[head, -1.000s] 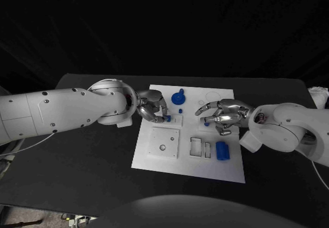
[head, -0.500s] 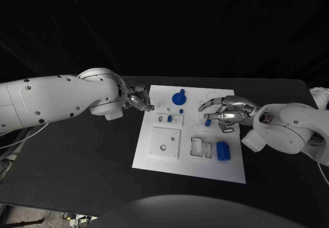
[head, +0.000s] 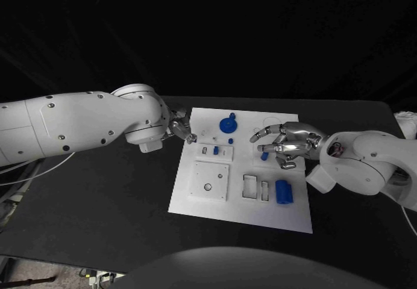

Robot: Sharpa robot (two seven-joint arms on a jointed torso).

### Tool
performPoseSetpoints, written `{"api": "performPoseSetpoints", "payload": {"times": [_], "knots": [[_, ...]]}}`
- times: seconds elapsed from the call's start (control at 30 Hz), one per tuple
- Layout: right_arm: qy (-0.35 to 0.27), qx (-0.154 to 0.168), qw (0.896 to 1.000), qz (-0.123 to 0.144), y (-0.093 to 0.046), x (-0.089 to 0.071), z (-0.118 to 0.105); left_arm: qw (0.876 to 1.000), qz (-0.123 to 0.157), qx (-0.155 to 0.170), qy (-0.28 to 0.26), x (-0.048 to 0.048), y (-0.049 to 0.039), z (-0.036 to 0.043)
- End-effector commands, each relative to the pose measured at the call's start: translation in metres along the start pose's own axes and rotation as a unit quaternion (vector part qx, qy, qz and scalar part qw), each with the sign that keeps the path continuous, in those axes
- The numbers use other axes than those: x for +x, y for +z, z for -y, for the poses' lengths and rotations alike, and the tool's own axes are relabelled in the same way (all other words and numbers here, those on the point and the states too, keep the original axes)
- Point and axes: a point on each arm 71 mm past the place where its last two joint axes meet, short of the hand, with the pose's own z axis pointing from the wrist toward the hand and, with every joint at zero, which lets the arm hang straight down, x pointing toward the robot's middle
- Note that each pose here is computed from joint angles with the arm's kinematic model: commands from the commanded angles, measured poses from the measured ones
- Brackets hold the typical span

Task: Assemble the parts on the task board

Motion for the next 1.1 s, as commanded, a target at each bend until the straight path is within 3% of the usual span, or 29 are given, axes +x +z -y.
{"api": "performPoseSetpoints", "payload": {"times": [0.03, 0.27, 0.6, 1.1], "knots": [[-0.007, 0.004, 1.0, -0.015, 0.001, 0.003, 0.0, 0.999, -0.015, -0.032, -0.001, 0.0022, 0.0016, 0.0013], [-0.007, 0.009, 1.0, -0.019, 0.001, 0.003, 0.001, 0.999, -0.037, -0.028, 0.023, 0.0059, 0.0068, 0.0127], [-0.007, 0.013, 1.0, -0.025, 0.003, 0.005, 0.003, 0.994, -0.073, -0.032, 0.074, 0.0089, 0.0141, 0.0201], [-0.015, 0.011, 1.0, -0.023, 0.002, 0.005, 0.005, 0.99, -0.04, -0.023, 0.131, 0.0129, 0.0186, 0.0341]]}}
